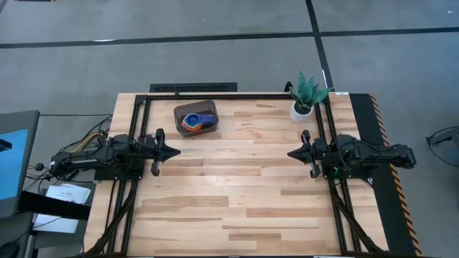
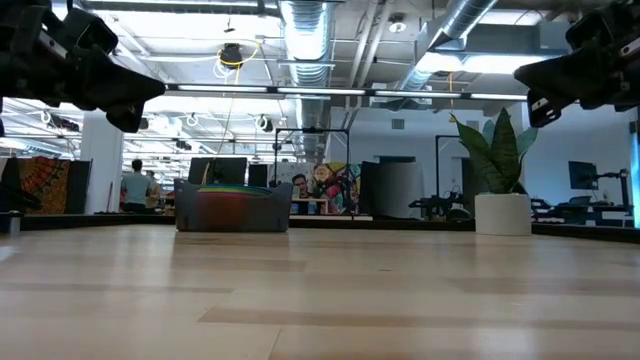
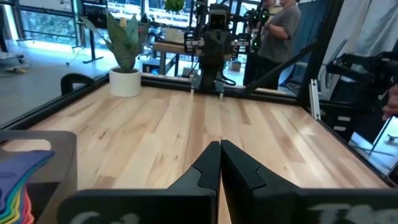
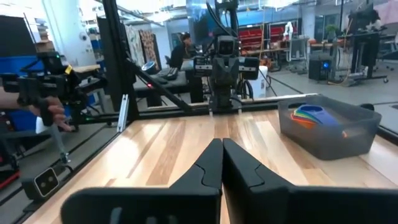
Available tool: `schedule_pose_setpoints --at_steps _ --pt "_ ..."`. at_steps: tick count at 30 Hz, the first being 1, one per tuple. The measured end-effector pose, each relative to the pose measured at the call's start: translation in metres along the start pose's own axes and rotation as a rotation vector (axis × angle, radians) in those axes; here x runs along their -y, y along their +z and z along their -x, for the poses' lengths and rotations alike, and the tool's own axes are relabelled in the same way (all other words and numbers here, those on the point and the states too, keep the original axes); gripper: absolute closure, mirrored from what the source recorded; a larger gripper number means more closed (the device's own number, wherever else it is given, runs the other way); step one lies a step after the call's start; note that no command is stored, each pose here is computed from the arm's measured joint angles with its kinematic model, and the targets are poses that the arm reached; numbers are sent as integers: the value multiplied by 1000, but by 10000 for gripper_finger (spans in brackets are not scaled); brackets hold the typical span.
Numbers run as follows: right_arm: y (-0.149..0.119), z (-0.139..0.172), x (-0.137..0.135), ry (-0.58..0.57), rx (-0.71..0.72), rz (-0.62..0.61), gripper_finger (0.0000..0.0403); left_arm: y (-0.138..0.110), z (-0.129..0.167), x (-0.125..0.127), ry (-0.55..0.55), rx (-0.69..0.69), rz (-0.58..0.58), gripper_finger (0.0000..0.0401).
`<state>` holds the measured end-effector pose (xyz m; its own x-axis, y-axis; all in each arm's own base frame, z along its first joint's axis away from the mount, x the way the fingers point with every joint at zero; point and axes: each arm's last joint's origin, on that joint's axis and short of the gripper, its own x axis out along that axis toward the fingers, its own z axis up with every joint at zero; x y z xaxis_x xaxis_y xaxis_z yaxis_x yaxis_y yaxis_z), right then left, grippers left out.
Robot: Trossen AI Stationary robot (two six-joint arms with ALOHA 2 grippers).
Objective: Nest measuring cups in basket
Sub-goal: Return To Home Position
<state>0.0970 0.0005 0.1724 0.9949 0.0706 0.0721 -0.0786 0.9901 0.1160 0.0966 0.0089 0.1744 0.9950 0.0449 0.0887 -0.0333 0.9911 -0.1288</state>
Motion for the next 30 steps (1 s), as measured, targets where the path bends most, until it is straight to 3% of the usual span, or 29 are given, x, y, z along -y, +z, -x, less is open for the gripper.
schedule_pose_setpoints --at_steps 8,16,23,30 --pt "-1 0 0 9 -10 0 381 2 0 0 15 26 13 401" --pt "-1 0 -1 16 -14 -1 382 -4 0 -2 44 -31 210 401" --pt "-3 0 0 10 -24 -2 355 -6 0 -4 102 -43 146 401" --pt "-3 0 0 10 -27 -2 353 -6 0 -4 102 -44 140 401"
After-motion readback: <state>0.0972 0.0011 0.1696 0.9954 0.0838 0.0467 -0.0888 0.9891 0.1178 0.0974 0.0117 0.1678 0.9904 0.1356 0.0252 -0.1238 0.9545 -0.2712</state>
